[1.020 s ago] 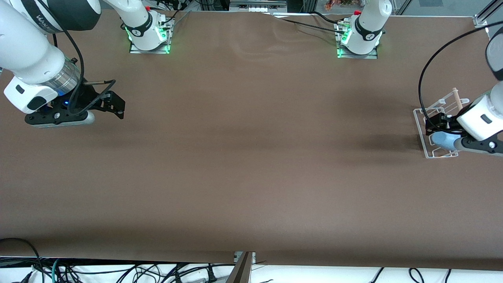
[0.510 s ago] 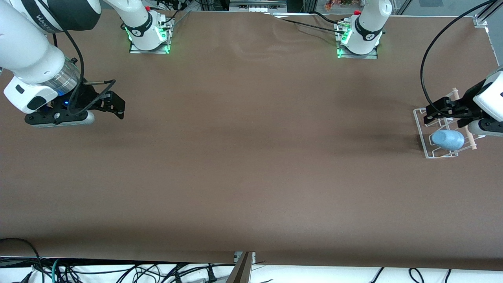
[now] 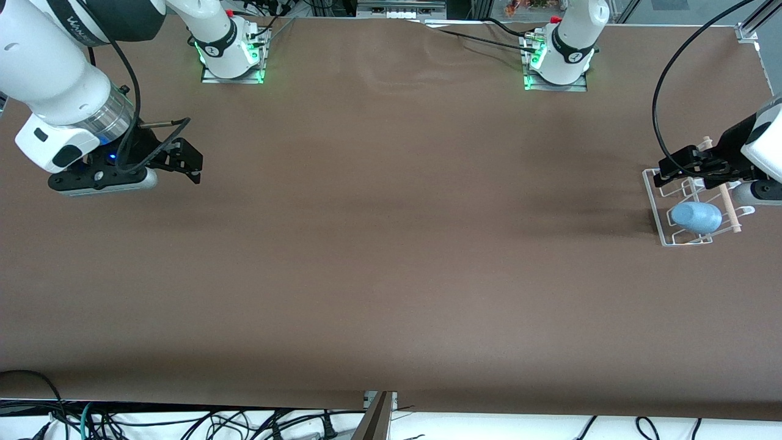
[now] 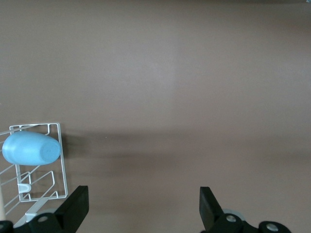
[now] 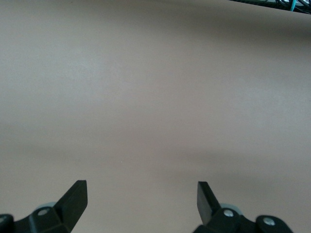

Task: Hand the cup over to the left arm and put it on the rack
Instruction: 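Open the left gripper and lift it away from the rack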

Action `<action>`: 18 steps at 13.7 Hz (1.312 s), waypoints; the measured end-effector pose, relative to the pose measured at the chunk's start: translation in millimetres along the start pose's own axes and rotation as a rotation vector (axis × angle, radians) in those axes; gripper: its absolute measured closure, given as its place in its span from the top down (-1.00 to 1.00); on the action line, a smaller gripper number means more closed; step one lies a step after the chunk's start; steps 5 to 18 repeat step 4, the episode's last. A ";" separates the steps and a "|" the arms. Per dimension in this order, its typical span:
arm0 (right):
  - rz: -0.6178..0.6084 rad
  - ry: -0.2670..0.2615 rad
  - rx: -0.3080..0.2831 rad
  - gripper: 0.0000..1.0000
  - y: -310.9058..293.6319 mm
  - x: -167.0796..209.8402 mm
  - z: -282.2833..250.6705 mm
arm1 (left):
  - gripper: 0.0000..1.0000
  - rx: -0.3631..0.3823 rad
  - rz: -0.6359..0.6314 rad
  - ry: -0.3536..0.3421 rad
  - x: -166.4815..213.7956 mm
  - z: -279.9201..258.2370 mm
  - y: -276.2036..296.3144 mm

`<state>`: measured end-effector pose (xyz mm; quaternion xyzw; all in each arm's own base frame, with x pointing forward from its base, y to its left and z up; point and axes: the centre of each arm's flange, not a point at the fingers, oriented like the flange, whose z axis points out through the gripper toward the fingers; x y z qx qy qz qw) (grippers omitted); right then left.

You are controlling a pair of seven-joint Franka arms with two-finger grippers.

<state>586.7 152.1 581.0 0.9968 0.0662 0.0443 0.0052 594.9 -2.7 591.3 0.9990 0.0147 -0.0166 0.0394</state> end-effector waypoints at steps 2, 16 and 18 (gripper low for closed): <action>-0.007 0.003 0.001 1.00 -4.2 -0.2 -0.4 | 1.00 0.032 0.006 -0.018 1.6 -3.3 -0.3; -0.008 0.004 0.001 1.00 -5.1 -0.3 -0.5 | 1.00 0.037 0.006 -0.023 4.5 -3.0 -0.4; -0.008 0.004 0.001 1.00 -5.1 -0.3 -0.5 | 1.00 0.037 0.006 -0.023 4.5 -3.0 -0.4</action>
